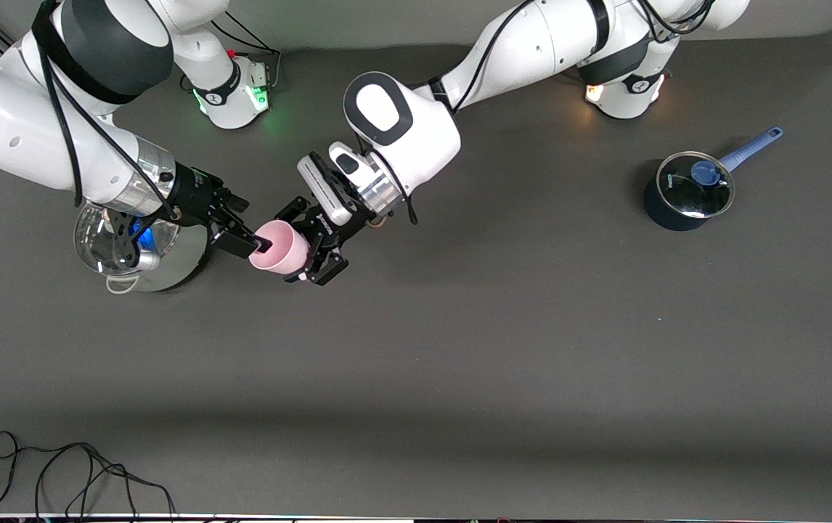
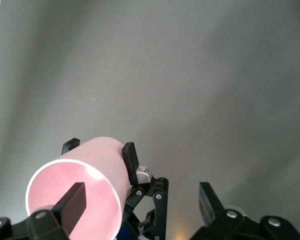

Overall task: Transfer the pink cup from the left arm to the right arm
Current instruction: 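Close the right gripper on the pink cup rim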

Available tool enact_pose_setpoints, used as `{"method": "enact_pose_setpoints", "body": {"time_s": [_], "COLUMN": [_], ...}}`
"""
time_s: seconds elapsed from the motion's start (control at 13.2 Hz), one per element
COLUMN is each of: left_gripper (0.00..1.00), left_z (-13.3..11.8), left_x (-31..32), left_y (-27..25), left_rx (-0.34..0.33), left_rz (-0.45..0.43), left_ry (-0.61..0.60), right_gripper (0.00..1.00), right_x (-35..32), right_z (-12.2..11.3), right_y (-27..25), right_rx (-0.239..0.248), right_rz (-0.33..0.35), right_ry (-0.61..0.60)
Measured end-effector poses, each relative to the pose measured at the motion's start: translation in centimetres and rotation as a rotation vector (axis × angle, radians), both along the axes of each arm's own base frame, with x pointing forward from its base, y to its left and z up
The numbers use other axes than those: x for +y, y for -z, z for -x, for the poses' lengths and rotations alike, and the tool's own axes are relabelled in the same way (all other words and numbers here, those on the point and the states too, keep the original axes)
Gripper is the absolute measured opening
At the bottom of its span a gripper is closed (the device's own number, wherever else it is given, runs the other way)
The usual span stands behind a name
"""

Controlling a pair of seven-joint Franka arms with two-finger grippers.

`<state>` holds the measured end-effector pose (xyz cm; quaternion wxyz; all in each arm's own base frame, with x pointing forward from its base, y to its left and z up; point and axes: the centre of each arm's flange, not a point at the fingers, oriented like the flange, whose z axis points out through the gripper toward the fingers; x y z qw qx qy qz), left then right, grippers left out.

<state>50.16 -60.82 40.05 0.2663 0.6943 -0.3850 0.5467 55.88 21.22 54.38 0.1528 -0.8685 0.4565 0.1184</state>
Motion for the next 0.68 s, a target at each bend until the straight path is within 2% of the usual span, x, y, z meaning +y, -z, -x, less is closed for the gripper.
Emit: {"method": "enact_pose_setpoints", "body": {"time_s": [0.23, 0.3, 0.68], "left_gripper": [0.63, 0.63, 0.63], "left_z": [0.0, 0.0, -0.13], "left_x": [0.0, 0.0, 0.03], "left_y": [0.0, -0.01, -0.26], "left_rx": [0.0, 0.0, -0.019], "left_rz": [0.0, 0.0, -0.006], "left_ry": [0.0, 0.0, 0.002], "right_gripper": [0.97, 0.89, 0.29], "right_x": [1.0, 1.07, 0.97], "right_z": [0.2, 0.22, 0.11], "right_y": [-0.16, -0.21, -0.38], "right_rx": [-0.009, -0.01, -0.018], "right_rz": [-0.003, -0.003, -0.005], "right_ry": [0.005, 0.006, 0.011]}}
